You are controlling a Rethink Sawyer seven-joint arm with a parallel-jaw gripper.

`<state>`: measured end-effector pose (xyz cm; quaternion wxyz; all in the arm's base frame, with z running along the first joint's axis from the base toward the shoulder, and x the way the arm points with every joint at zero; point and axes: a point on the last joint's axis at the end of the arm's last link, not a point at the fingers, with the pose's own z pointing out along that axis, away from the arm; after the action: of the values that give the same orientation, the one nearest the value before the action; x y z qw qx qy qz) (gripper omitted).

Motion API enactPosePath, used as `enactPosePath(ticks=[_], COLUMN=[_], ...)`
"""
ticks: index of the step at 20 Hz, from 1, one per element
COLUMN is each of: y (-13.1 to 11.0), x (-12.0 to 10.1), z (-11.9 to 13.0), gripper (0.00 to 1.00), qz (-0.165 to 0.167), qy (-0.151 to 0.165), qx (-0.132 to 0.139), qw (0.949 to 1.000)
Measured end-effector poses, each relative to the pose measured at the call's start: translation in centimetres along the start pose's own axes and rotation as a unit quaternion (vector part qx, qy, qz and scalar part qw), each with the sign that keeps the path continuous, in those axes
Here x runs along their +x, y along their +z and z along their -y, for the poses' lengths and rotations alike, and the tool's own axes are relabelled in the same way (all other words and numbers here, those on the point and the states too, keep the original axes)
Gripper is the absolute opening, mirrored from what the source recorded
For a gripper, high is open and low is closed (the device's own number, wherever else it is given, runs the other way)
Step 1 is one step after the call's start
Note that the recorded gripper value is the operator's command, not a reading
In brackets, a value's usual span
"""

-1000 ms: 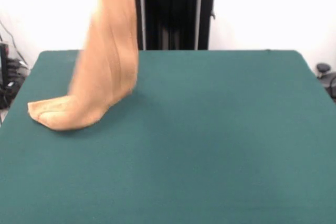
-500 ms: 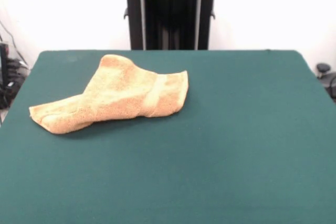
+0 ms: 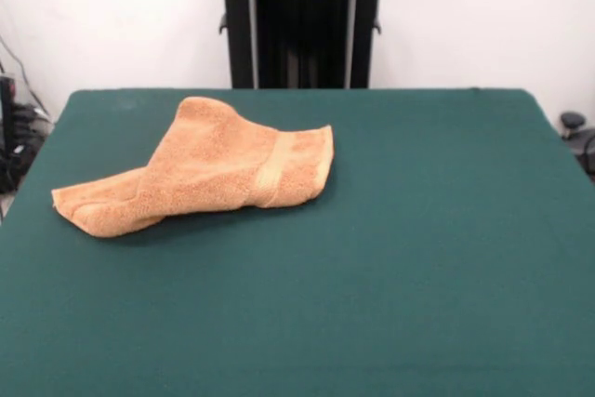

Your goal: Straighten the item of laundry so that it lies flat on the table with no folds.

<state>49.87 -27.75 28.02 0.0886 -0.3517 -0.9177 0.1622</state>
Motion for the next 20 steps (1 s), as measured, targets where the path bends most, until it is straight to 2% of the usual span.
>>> enactPosePath(ticks=[2, 3, 5, 6, 9, 10, 14, 20], y=[1.5, 3.1, 4.0, 5.4, 6.3, 7.2, 8.3, 9.8], x=[-1.3, -2.3, -2.7, -3.0, -3.0, -2.8, -2.4, -1.9], z=[3.0, 6.2, 8.0, 10.8, 12.7, 14.4, 16.0, 16.4], gripper=[1.00, 1.00, 1.00, 1.00, 1.00, 1.00, 1.00, 1.00], qz=[0.007, 0.011, 0.012, 0.011, 0.007, 0.001, -0.007, -0.010], qy=[0.014, 0.021, 0.020, 0.011, -0.004, -0.024, -0.061, -0.082], qx=[-0.008, -0.013, -0.014, -0.011, -0.009, -0.006, -0.004, -0.017], qw=[0.9998, 0.9996, 0.9996, 0.9998, 0.9999, 0.9997, 0.9981, 0.9965])
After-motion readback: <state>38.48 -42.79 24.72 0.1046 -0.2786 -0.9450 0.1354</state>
